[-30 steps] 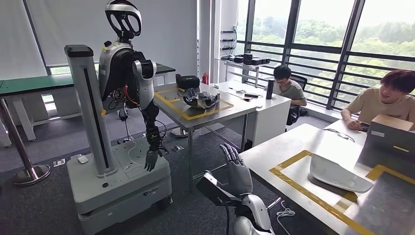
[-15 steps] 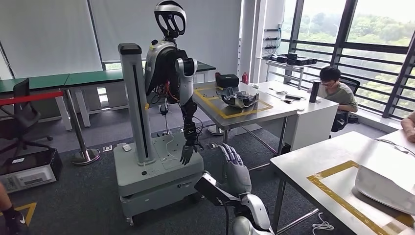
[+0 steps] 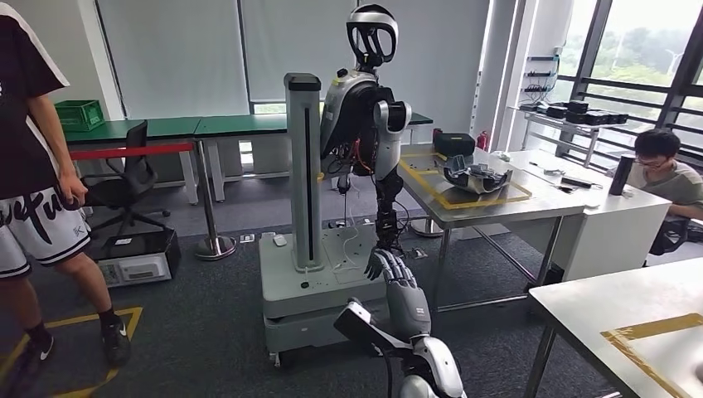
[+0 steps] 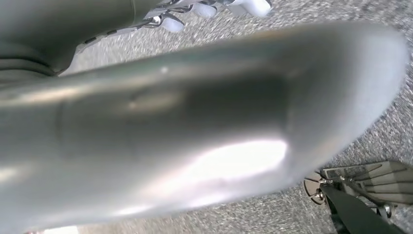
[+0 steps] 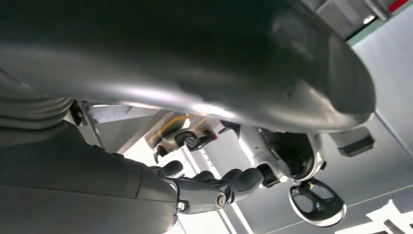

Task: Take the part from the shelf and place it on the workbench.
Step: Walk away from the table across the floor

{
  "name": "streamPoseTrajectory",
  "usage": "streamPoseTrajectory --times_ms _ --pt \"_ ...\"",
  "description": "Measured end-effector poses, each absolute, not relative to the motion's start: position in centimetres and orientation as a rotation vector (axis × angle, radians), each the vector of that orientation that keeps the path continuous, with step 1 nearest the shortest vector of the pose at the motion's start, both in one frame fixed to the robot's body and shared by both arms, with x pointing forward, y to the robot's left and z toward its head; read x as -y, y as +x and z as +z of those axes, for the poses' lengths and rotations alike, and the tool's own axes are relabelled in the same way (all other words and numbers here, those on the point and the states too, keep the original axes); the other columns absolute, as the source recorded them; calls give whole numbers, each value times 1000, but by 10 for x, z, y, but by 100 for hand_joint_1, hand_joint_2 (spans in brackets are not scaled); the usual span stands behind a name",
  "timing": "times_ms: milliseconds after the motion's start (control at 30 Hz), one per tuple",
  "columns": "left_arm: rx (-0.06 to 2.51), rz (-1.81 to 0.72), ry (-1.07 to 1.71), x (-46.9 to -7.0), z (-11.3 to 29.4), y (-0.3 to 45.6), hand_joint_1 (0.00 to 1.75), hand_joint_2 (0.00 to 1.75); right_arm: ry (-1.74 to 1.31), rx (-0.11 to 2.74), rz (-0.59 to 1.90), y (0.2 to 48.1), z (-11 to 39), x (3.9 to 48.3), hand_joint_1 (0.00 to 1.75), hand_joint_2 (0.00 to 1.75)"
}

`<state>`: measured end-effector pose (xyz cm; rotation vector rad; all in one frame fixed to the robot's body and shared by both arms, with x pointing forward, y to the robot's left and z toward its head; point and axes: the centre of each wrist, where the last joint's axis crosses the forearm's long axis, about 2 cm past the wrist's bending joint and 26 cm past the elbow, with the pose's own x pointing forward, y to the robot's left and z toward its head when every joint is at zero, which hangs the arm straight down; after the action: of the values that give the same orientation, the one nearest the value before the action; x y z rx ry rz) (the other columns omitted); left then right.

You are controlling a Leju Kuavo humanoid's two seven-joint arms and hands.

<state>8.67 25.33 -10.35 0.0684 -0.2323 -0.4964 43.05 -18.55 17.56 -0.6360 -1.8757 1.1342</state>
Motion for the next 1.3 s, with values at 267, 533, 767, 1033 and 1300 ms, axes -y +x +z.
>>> streamPoseTrajectory --times_ms 267,533,767,1033,1300 --pt "238 -487 69 -254 -103 87 0 0 -635 1914 1130 433 185 179 0 0" --pt "247 -502 63 -252 -103 89 0 0 -648 1963 1124 426 187 174 0 0" --pt "244 -504 63 -252 -103 89 0 0 -639 2016 1129 423 200 168 0 0" --pt "258 -480 69 -252 -103 90 0 0 -628 2013 1141 421 203 167 0 0" --pt "247 -486 59 -250 -103 87 0 0 -635 2039 1139 422 207 167 0 0"
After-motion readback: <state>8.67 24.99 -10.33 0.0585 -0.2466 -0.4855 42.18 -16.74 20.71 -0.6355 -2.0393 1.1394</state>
